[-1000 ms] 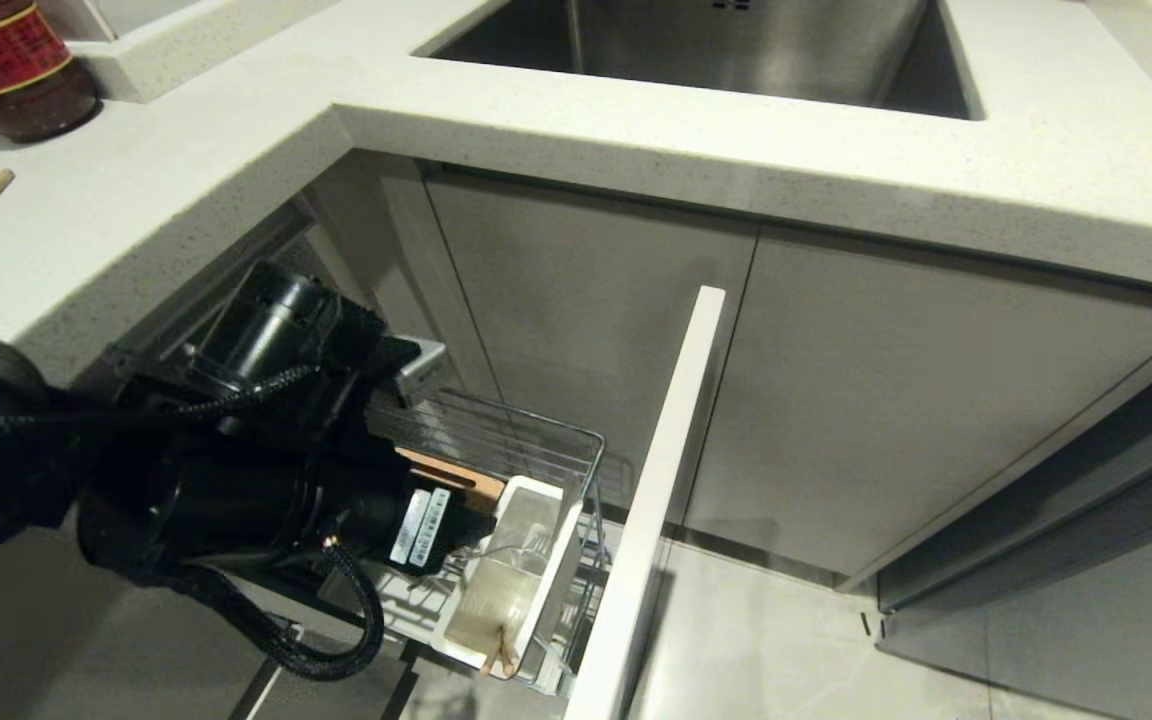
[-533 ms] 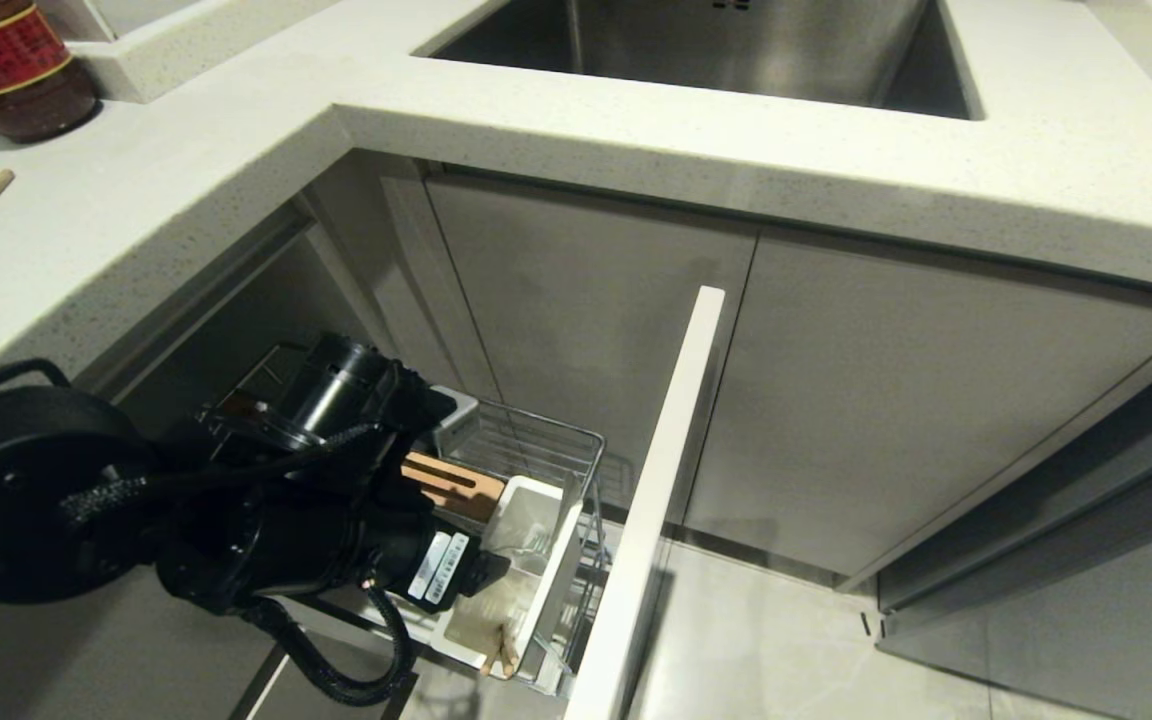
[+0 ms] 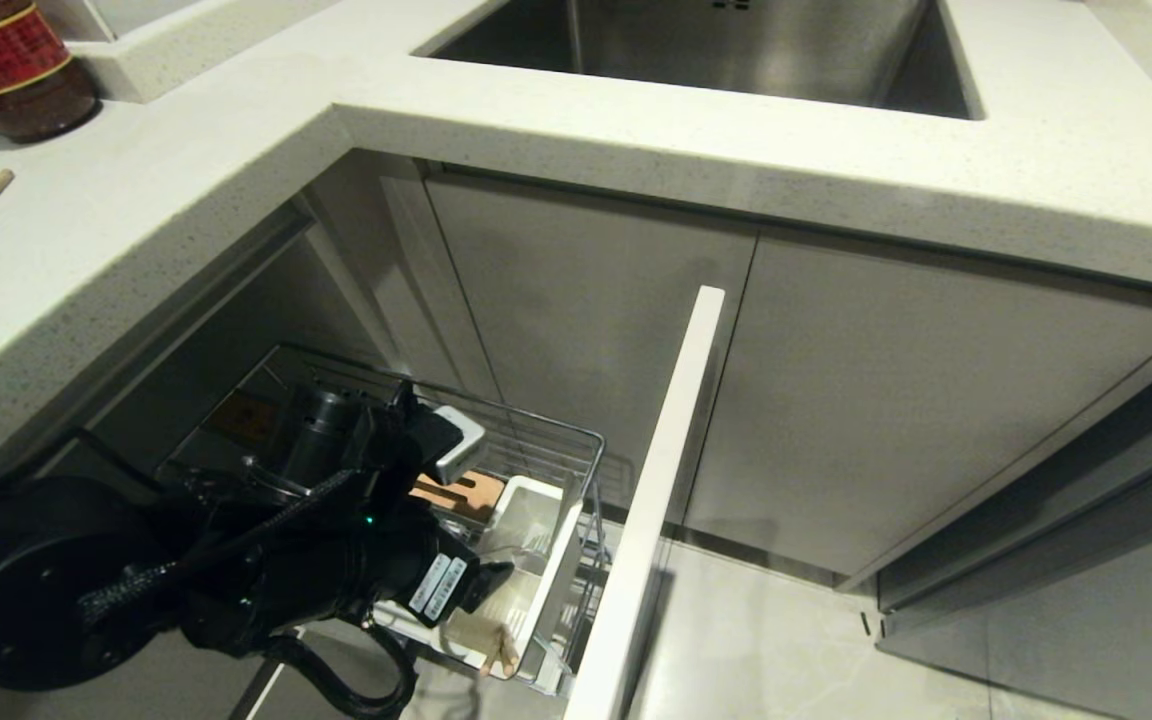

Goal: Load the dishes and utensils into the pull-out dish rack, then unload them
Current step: Take the fork out of the cupboard

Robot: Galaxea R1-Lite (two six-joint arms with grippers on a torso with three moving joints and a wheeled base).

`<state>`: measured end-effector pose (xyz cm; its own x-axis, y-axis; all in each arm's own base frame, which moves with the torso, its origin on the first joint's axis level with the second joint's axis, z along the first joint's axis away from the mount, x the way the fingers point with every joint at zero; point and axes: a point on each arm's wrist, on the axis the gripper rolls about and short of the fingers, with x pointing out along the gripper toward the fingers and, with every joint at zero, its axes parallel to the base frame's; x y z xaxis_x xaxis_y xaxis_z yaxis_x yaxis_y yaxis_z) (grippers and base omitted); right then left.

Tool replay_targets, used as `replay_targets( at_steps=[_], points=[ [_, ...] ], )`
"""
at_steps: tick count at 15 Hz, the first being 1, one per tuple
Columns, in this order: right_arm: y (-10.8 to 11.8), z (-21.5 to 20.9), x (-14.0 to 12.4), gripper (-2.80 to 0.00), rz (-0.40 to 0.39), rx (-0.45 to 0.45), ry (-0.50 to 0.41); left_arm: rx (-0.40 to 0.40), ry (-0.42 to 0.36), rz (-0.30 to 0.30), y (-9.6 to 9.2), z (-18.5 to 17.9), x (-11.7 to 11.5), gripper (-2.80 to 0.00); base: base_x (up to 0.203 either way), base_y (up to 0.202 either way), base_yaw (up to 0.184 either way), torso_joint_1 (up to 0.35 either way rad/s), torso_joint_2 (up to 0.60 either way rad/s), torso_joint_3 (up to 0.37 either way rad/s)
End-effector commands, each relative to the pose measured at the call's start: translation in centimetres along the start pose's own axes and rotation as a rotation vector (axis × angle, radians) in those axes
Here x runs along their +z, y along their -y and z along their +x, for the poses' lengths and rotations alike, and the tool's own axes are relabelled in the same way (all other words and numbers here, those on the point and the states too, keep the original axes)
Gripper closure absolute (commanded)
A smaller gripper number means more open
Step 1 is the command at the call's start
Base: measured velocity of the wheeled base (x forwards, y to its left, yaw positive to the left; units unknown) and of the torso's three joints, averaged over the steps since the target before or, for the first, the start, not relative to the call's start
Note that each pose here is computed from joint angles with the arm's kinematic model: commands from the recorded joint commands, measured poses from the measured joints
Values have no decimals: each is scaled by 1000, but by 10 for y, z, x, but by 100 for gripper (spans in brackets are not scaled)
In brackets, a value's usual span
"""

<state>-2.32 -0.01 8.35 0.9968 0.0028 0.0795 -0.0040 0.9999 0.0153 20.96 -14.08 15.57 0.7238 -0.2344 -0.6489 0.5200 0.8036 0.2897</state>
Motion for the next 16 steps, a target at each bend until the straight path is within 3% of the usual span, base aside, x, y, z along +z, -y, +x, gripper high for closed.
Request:
replay_targets(
  at_steps=[1,16],
  points=[
    [0,2,-7,0,0,0,-26,5,14,-3,-1,-5,0,-280,0,0,0,0,0,0],
    [0,2,-7,0,0,0,-26,-38,-19,55,0,-10,-8,-280,0,0,0,0,0,0]
  ],
)
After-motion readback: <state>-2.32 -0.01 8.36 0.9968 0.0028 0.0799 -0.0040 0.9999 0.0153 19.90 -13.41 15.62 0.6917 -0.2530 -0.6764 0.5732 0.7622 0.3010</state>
